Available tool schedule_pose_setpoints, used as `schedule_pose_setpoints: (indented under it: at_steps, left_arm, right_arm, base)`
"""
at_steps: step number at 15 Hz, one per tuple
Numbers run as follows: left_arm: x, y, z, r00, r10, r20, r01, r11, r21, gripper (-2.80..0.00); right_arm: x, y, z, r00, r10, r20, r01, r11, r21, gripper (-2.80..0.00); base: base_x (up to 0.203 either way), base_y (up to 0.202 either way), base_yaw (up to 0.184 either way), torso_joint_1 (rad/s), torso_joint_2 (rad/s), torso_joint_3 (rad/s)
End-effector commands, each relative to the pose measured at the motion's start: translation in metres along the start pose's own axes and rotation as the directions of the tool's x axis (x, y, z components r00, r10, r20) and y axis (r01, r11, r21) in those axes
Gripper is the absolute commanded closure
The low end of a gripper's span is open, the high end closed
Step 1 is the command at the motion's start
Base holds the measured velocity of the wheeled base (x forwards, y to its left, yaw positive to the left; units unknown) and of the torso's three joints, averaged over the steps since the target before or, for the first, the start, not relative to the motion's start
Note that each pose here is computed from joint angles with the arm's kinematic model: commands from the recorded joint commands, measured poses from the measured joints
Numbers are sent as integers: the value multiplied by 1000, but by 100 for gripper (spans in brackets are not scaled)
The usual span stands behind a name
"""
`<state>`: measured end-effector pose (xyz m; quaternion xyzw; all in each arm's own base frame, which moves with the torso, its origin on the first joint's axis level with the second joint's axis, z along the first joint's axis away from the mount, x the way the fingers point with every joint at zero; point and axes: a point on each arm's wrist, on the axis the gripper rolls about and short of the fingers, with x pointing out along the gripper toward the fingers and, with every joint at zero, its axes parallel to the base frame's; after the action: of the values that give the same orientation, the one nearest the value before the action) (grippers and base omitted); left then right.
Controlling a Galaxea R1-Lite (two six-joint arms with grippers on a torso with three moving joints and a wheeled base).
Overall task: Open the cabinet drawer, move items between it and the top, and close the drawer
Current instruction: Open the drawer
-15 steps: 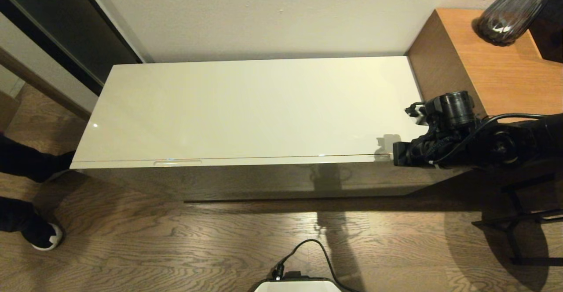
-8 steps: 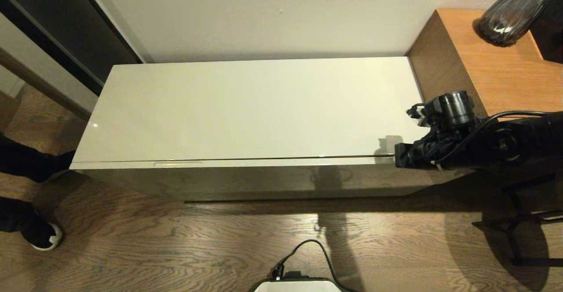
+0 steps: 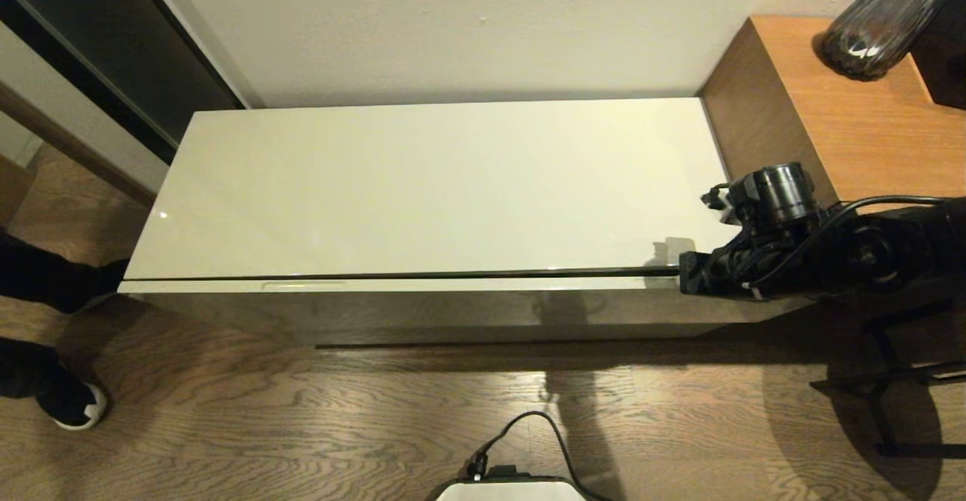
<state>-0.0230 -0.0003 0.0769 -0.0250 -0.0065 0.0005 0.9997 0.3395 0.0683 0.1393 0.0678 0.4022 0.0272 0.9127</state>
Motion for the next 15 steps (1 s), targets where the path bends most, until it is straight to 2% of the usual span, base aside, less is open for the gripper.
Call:
schedule_pose_setpoints:
  at_steps: [1,15]
  left_arm:
    - [0,0,0,1000,0,-1,0,1000,-2,0]
    - [0,0,0,1000,0,-1,0,1000,-1,0]
  right_arm:
    - [0,-1,-8,1000,-6,-28,6,1000,3,0]
    - [-39,-10,-50,997,-7,-79,12,998,68,0]
  base:
    - [0,0,0,0,0,0]
    - [0,0,0,0,0,0]
